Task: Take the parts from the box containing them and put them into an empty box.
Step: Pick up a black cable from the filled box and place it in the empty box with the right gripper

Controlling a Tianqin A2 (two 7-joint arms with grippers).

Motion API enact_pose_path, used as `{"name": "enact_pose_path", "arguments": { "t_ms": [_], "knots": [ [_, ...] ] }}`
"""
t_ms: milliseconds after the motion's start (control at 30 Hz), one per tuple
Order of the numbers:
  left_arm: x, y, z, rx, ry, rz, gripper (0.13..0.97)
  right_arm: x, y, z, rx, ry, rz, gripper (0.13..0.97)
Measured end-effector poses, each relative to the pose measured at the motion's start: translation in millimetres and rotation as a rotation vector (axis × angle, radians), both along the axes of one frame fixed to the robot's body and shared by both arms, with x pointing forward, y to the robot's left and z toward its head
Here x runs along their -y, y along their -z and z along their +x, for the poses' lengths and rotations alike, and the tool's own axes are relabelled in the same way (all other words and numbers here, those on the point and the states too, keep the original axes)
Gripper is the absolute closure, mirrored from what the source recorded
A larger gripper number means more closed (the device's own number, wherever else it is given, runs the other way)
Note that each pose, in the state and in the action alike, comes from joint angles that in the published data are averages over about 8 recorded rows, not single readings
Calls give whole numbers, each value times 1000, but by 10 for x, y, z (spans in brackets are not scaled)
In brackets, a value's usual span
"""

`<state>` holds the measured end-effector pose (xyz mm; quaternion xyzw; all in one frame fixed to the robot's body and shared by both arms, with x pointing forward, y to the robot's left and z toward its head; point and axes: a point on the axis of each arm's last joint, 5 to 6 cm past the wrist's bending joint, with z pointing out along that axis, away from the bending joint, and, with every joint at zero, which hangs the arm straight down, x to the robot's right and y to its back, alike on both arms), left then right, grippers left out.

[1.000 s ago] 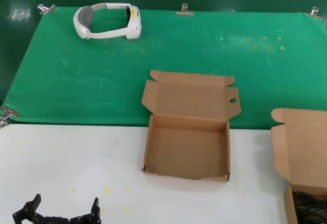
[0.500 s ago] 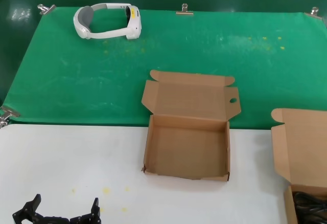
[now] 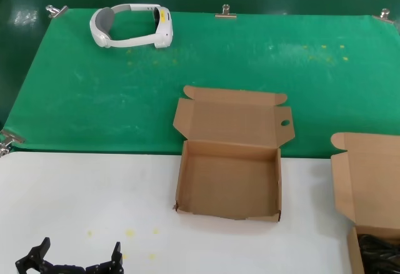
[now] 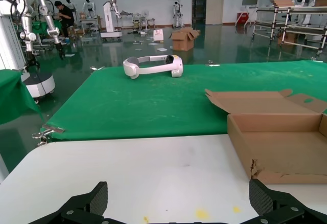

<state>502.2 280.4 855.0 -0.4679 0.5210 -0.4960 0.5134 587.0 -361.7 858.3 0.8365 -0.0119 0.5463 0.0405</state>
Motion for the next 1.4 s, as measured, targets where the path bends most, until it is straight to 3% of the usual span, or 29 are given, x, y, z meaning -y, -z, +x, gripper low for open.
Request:
{"name": "enact_pose_path", "arguments": {
  "t_ms": [100,400,700,967,1267,1400],
  "knots": [
    [0,0,0,0,0,0,132,12,12,21,-2,-2,-2,165],
    [0,0,0,0,0,0,132,22,61,2,-15,-4,1,268],
    [0,0,0,0,0,0,132,-1,69,-25,-17,-4,7,436],
    [0,0,0,0,0,0,132,13,85,-66,-22,4,11,652],
    [0,0,0,0,0,0,132,24,97,-109,-27,15,22,815],
    [0,0,0,0,0,0,132,11,84,-136,-25,17,31,815]
  ]
}}
